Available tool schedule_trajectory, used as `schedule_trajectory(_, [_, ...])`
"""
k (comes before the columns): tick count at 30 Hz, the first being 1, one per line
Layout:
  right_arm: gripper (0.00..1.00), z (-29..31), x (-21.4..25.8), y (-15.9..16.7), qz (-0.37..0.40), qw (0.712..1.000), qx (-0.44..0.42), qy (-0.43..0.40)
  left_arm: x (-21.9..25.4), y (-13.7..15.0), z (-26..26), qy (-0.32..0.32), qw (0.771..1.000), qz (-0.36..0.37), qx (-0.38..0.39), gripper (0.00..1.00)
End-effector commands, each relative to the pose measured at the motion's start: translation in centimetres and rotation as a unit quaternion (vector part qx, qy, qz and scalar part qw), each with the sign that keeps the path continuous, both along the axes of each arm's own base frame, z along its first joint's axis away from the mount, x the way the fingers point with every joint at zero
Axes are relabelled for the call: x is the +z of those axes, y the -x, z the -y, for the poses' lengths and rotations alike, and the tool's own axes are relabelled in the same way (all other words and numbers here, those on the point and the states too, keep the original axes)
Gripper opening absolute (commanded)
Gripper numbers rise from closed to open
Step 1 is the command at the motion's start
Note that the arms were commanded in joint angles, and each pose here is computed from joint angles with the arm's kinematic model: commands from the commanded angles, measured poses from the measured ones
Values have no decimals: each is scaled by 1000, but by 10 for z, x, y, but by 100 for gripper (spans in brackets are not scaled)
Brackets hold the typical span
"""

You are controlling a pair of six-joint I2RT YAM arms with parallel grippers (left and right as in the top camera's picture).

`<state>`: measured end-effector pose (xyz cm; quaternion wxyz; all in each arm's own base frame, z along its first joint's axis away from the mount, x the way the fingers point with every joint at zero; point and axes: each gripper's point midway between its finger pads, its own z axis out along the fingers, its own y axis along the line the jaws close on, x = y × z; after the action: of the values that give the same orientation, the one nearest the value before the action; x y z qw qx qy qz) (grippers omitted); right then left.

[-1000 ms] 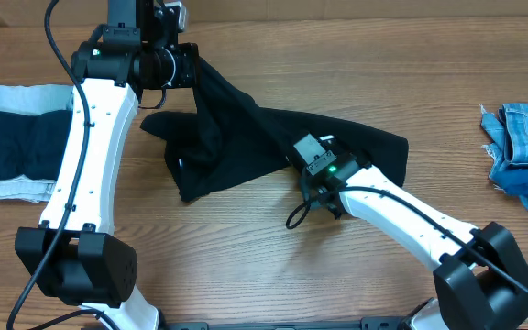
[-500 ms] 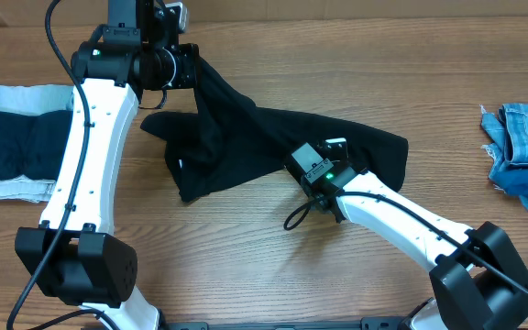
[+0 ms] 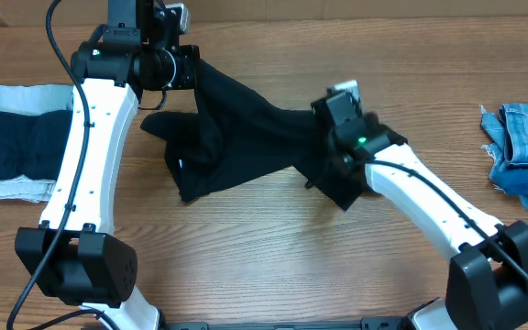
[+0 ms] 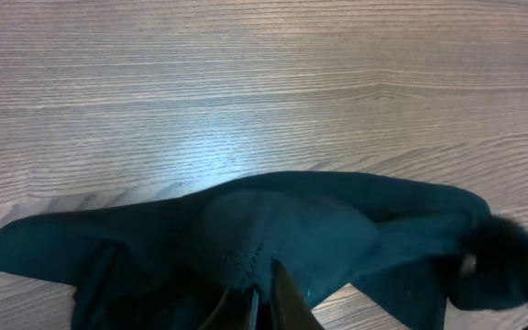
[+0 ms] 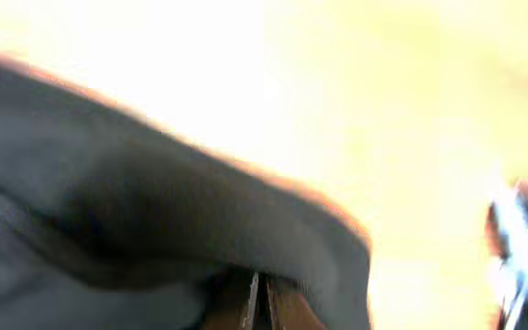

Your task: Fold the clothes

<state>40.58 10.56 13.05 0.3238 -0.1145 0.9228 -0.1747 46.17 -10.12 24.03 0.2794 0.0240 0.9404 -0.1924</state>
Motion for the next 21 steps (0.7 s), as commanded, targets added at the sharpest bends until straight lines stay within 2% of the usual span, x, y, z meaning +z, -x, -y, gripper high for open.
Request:
schedule_trajectory(1, [4,-20,41,-30,52,988,132,56,18,2,-2,-7,1000,25,-4,5])
schedule_trajectory(5, [4,-43,33,-32,38,977,210,10,17,1,-4,-12,1000,24,-1,5])
schedule_trajectory(6, [5,-41,30,-32,34,978,205,-1,17,1,-4,-13,1000,24,0,5])
schedule_trajectory(10, [5,-4,12,-38,18,992,95,-75,18,0,-4,-14,999,29,-2,5])
schedule_trajectory(13, [4,-7,-3,-24,-34,984,108,-140,18,-1,-6,-22,999,31,-3,5])
schedule_trajectory(16, [4,-28,-2,3,-75,974,141,-159,16,1,-7,-25,999,27,-1,5])
schedule_trajectory(20, [4,-86,31,65,-106,945,240,-194,15,1,-7,-26,999,25,0,5])
schedule_trajectory(21, [4,-103,46,89,-107,935,274,-196,15,1,-8,-27,999,25,0,5])
